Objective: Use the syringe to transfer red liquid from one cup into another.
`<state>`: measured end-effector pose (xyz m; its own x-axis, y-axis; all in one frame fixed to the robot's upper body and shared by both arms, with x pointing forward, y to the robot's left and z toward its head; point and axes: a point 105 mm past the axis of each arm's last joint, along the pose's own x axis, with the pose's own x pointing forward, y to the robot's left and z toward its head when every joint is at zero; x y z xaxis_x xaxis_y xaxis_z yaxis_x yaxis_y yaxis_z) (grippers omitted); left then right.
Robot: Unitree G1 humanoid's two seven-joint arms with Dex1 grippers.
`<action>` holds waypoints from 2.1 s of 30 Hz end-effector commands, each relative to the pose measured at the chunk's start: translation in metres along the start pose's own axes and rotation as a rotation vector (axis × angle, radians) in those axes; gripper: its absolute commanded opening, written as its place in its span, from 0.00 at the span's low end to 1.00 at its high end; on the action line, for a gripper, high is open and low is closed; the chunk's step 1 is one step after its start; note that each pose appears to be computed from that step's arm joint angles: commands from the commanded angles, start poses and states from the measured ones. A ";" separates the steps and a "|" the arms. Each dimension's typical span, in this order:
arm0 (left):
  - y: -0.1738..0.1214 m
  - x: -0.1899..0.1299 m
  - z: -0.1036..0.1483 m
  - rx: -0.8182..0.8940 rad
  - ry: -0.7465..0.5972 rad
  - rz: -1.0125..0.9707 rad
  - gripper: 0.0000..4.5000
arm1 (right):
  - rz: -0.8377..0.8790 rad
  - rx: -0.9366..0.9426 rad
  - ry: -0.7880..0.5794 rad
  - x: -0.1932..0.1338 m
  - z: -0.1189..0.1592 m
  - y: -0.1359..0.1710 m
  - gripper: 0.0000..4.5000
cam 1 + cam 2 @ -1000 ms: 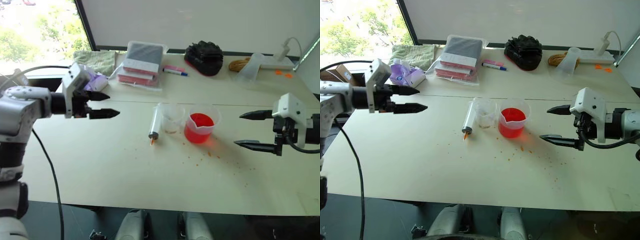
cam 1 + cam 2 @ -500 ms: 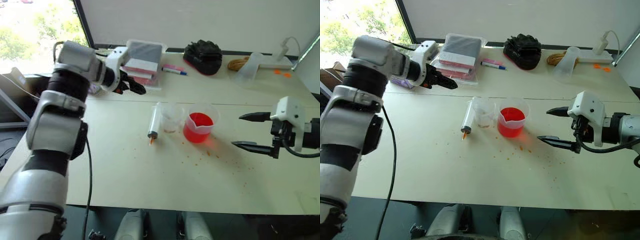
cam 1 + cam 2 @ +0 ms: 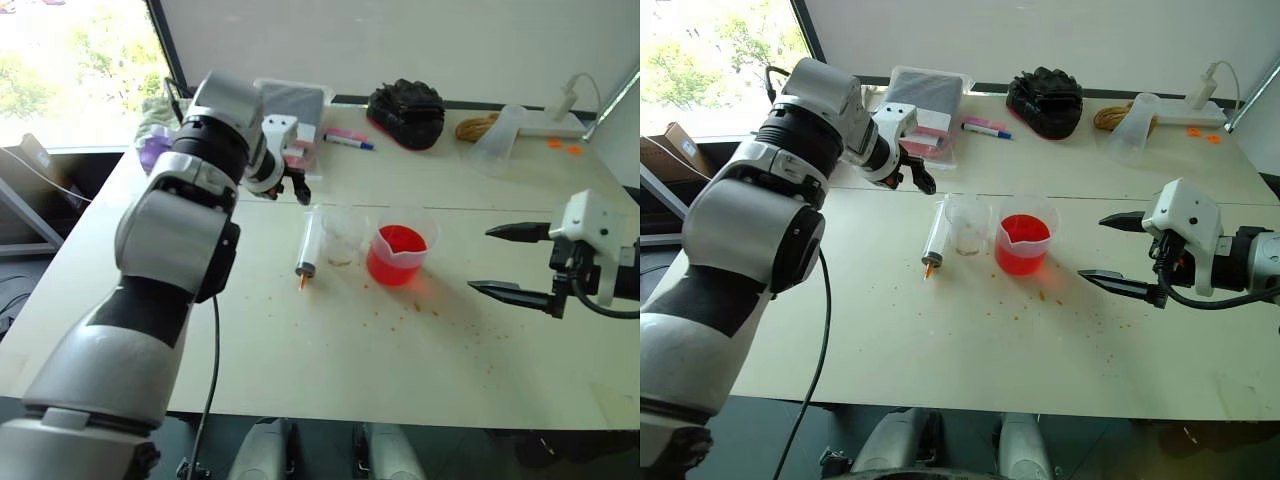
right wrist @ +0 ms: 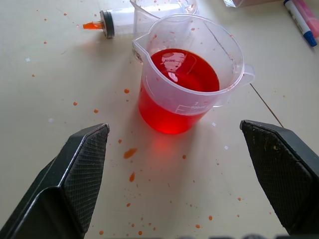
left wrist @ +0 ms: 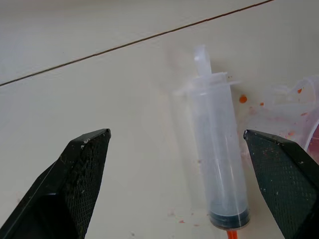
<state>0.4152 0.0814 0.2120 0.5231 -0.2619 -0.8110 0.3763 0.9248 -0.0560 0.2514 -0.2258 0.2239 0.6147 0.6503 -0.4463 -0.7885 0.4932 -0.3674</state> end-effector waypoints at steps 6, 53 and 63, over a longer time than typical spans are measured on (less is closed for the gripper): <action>-0.012 0.005 -0.002 -0.069 0.016 0.032 1.00 | -0.016 -0.039 -0.019 -0.006 0.009 -0.003 0.98; 0.021 0.047 -0.049 -0.319 0.125 0.232 0.94 | -0.039 -0.051 -0.029 -0.004 0.009 -0.006 0.99; 0.026 0.053 -0.055 -0.356 0.127 0.253 0.33 | -0.049 -0.058 -0.030 -0.003 0.009 -0.006 1.00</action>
<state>0.4098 0.1080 0.1354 0.4522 0.0102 -0.8919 -0.0451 0.9989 -0.0115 0.2537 -0.2269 0.2274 0.6353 0.6415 -0.4299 -0.7708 0.4935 -0.4028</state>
